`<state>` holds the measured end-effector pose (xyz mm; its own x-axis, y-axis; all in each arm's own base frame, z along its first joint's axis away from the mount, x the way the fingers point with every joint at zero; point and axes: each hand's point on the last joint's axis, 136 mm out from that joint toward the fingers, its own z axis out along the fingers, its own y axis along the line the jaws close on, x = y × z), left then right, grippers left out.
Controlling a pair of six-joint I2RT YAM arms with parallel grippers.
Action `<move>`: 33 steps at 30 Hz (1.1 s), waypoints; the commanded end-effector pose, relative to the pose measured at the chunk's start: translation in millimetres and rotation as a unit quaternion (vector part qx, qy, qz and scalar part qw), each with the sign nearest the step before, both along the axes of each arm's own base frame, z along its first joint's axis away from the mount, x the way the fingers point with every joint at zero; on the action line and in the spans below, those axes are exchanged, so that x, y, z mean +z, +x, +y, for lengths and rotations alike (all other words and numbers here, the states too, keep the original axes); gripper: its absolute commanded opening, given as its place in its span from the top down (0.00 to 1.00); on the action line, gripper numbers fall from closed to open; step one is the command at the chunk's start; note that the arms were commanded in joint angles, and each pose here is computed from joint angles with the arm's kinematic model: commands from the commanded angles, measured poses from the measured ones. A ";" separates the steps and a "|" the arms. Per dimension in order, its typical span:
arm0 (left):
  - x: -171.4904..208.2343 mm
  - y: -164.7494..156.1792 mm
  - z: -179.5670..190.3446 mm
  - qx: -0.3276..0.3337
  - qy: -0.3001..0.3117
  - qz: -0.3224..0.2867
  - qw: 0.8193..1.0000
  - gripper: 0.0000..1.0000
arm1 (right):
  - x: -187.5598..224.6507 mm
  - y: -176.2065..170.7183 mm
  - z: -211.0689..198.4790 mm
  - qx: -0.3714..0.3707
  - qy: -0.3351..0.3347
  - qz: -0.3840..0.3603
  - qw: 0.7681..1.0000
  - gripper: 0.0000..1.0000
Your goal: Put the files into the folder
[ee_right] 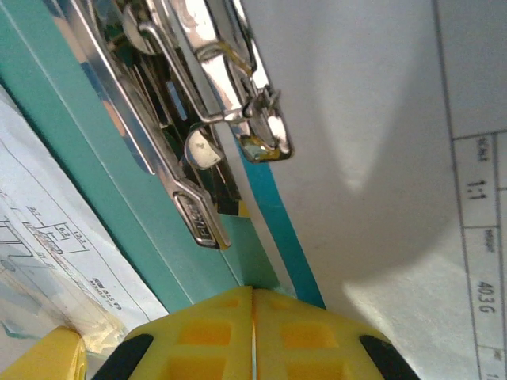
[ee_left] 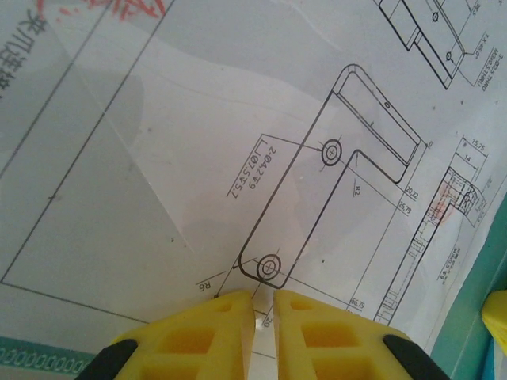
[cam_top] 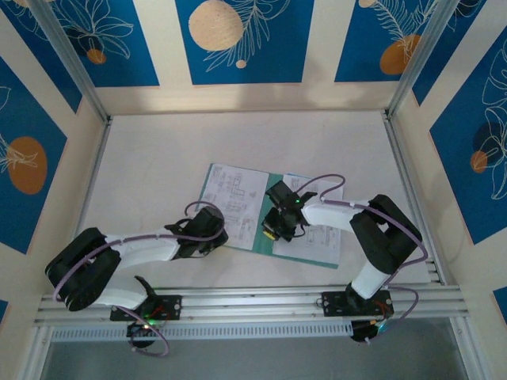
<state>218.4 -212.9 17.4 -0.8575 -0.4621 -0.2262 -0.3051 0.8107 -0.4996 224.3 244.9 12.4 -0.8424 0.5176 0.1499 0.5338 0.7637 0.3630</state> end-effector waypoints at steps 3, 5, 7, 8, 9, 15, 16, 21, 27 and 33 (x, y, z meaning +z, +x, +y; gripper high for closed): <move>-26.7 -32.2 19.6 -0.009 0.036 0.056 0.998 0.84 | -31.0 -31.2 -47.7 -0.019 -0.083 0.080 0.993 0.90; -27.4 -36.9 12.8 -0.012 0.028 0.056 0.998 0.84 | -27.6 -23.7 -49.1 -0.018 -0.077 0.074 0.994 0.90; -27.2 -40.9 3.9 -0.017 0.020 0.057 0.998 0.84 | -25.6 -16.4 -49.9 -0.016 -0.072 0.071 0.995 0.90; -27.1 -42.8 -1.2 -0.019 0.015 0.057 0.998 0.84 | -24.5 -12.6 -49.8 -0.014 -0.069 0.070 0.995 0.90; -26.8 -43.9 -4.1 -0.020 0.013 0.056 0.998 0.84 | -23.7 -10.1 -49.8 -0.014 -0.066 0.070 0.995 0.90; -20.7 -41.7 -3.3 -0.012 0.019 0.045 0.999 0.84 | -18.9 -4.7 -48.7 -0.013 -0.058 0.063 0.996 0.91; -19.1 -40.9 -4.1 -0.013 0.017 0.042 0.999 0.84 | -18.6 -4.0 -49.7 -0.013 -0.059 0.062 0.996 0.91; -15.8 -41.0 -9.0 -0.018 0.007 0.043 0.999 0.84 | -10.7 5.0 -48.5 -0.001 -0.053 0.048 0.997 0.91; 12.2 -33.5 -9.6 -0.035 0.009 0.006 0.999 0.73 | 26.3 14.1 -33.2 0.050 -0.063 -0.022 0.997 0.87; 40.9 -28.3 21.7 -0.057 0.056 -0.016 0.997 0.57 | 46.3 3.1 -30.8 0.068 -0.080 -0.046 0.993 0.84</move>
